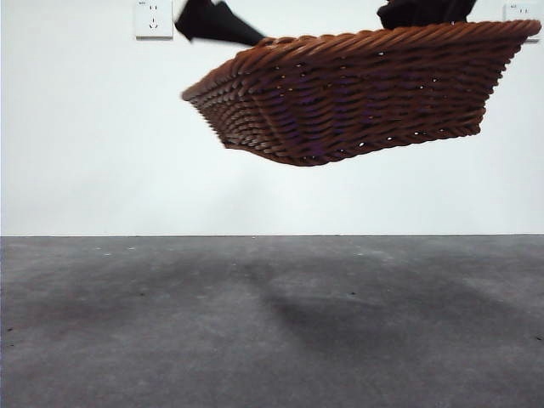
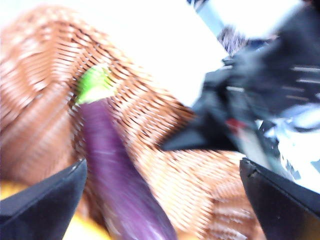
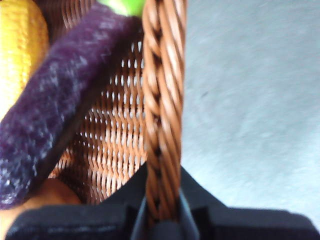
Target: Help me put the vegetables on the table into the basket
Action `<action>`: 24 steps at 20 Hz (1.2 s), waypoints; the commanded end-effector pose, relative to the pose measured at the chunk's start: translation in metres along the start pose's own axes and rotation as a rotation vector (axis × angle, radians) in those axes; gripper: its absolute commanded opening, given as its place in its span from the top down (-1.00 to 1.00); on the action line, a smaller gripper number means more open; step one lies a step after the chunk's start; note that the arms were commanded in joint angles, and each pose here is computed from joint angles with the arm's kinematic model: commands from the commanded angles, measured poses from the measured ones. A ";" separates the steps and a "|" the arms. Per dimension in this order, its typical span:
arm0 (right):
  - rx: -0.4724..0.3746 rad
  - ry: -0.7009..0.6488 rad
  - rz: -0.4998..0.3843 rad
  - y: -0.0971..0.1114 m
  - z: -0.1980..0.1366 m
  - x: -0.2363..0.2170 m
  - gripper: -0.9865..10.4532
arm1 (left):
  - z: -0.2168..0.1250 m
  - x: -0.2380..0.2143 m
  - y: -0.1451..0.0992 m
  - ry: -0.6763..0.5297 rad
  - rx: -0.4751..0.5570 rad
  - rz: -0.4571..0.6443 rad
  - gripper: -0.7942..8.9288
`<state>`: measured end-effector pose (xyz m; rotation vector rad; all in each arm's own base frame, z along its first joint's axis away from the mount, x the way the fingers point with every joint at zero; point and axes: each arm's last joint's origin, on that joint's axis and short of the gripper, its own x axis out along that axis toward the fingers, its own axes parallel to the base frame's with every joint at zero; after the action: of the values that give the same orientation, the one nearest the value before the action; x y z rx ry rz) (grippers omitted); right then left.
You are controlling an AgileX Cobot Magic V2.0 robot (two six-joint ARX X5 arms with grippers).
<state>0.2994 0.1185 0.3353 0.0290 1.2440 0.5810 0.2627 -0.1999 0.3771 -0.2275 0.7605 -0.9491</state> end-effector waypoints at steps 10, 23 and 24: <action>0.260 -0.027 0.024 -0.138 0.026 0.057 0.84 | -0.056 -0.139 -0.056 0.071 0.194 0.208 0.84; 0.306 -0.012 0.022 -0.205 0.025 0.118 0.42 | -0.091 -0.168 -0.071 0.210 0.151 0.221 0.84; 0.314 -0.017 0.021 -0.204 0.025 0.116 0.03 | -0.091 -0.170 -0.072 0.205 0.148 0.217 0.84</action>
<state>0.4258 0.0013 0.1764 0.3069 1.3059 0.4017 0.0960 -0.0933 0.4290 0.0914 0.8809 -0.8247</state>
